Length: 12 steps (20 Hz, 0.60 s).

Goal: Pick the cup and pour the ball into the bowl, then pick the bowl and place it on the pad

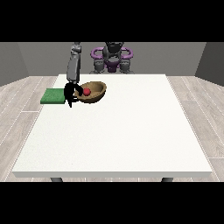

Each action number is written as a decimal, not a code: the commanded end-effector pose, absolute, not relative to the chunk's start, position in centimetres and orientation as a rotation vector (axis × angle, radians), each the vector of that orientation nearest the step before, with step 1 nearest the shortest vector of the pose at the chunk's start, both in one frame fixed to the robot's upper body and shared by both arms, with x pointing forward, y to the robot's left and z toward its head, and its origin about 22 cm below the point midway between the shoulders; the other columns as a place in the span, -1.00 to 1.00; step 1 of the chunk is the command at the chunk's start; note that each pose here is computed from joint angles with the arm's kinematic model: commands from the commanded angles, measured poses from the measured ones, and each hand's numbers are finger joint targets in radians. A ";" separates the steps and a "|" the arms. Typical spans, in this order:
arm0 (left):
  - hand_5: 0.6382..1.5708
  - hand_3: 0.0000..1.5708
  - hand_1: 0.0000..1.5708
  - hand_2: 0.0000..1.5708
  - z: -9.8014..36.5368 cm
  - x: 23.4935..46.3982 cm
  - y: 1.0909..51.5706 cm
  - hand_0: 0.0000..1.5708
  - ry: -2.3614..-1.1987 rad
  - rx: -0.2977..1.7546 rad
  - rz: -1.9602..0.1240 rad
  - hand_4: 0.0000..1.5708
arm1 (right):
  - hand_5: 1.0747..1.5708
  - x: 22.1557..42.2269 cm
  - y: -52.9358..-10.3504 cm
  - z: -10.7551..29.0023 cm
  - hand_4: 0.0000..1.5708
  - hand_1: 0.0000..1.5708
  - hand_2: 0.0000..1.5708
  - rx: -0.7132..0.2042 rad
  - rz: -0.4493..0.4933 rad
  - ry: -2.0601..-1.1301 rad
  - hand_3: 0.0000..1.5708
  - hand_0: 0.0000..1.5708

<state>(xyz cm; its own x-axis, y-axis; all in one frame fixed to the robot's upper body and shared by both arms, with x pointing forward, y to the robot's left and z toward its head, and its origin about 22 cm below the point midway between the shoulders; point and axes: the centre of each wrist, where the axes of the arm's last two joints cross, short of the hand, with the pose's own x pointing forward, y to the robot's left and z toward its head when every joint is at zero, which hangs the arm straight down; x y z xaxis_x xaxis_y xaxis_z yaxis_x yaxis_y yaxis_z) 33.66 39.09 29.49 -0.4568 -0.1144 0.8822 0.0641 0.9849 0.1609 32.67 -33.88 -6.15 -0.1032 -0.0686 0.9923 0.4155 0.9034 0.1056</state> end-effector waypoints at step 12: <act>0.93 -1.00 -1.00 -1.00 22.8 32.9 46.0 -1.00 -1.882 0.102 -0.065 0.53 | 0.94 34.2 -42.6 3.3 0.33 1.00 1.00 -0.549 -0.182 -1.246 0.23 1.00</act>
<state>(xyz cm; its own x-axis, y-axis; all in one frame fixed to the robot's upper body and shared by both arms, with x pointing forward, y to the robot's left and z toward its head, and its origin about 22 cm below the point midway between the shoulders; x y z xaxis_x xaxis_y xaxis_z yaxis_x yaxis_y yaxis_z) 33.70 43.22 24.82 -0.3353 -0.1044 0.9363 0.0065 0.9936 0.1131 33.62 -39.37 -0.91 0.2360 0.1043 0.9661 0.4360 0.8772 -0.2012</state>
